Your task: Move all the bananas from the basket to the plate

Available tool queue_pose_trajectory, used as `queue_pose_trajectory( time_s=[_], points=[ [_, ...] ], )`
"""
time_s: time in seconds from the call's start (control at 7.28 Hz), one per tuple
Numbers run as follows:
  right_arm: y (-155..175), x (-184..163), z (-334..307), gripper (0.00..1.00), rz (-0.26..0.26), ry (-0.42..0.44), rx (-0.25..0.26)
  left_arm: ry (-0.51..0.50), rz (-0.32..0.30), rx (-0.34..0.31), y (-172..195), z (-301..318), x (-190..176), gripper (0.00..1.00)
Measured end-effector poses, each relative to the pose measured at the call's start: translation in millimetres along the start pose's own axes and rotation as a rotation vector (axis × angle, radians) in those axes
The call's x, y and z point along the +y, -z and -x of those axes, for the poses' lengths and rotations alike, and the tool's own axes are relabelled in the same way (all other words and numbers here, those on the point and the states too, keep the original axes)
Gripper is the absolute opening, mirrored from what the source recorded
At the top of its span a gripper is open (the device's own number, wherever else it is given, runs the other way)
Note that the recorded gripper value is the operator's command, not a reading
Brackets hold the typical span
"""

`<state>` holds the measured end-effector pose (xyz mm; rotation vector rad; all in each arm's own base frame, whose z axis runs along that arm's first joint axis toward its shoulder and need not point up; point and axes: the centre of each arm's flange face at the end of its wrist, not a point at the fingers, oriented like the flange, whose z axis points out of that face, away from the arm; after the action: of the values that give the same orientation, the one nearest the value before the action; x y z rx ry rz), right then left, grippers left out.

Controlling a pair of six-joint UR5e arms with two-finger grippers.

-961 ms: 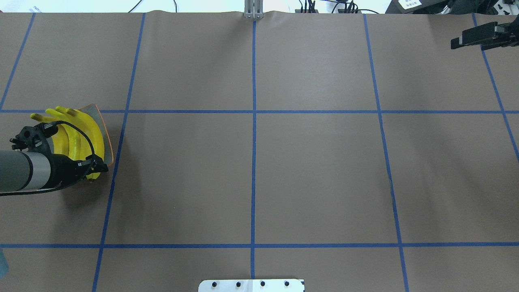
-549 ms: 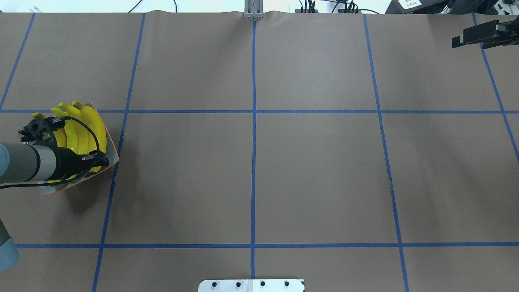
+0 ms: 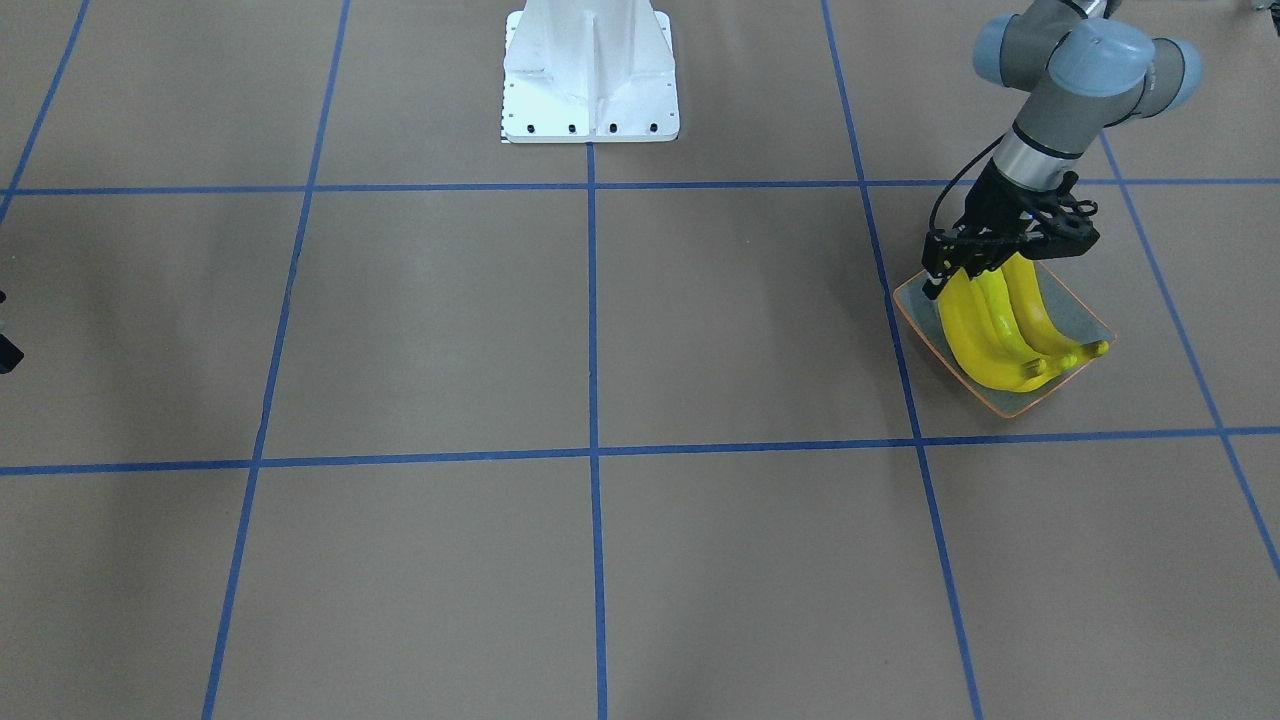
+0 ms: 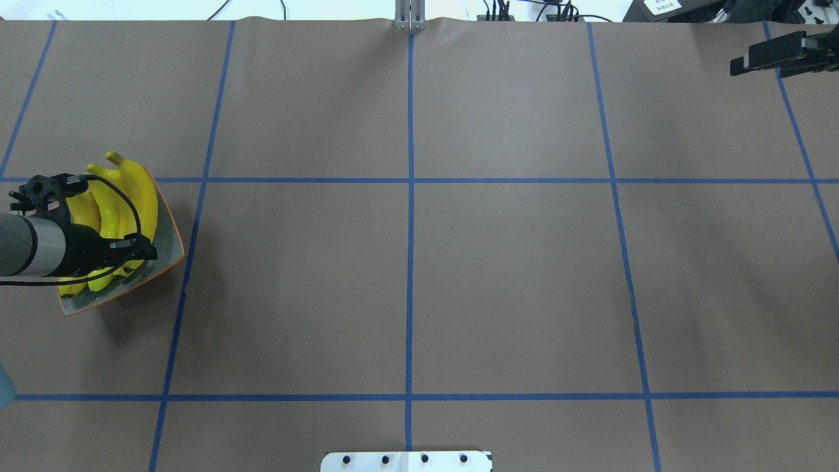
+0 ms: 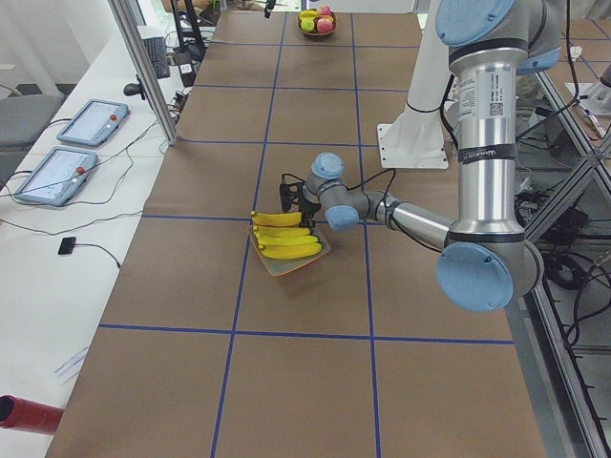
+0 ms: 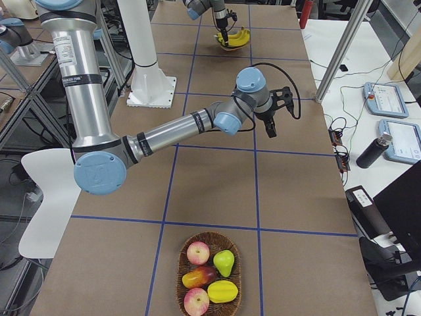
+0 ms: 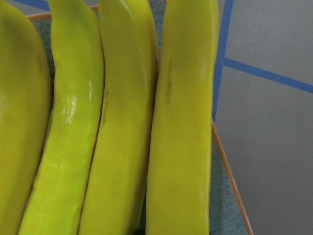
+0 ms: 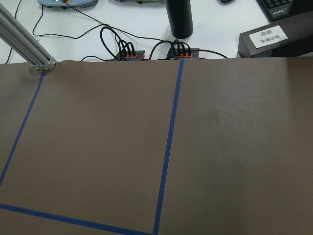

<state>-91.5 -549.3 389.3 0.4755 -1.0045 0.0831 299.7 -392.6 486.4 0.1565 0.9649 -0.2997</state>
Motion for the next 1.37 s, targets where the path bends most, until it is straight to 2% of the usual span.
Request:
queue_pose_trajectory(
  time_s=[0.55,0.82,0.96,1.1,1.24,1.37],
  points=[
    [2,0,-2,1.0,0.0,-0.004,0.0,-0.049,0.007,0.018,8,6,-8,1.0],
    [12,-4,-10,1.0,0.0,-0.019,-0.006,-0.036,0.021,0.08,44,3,-32,1.0],
    [16,-4,-19,1.0,0.002,-0.022,-0.002,-0.054,0.004,0.106,64,1,-44,1.0],
    [21,-5,-36,1.0,0.01,-0.007,0.02,-0.118,-0.026,0.11,79,5,-57,1.0],
    [29,-8,-61,1.0,0.03,0.025,0.064,-0.212,-0.064,0.077,95,15,-75,1.0],
    [41,-8,-92,1.0,0.059,0.065,0.117,-0.318,-0.087,0.01,114,26,-95,1.0]
  ],
)
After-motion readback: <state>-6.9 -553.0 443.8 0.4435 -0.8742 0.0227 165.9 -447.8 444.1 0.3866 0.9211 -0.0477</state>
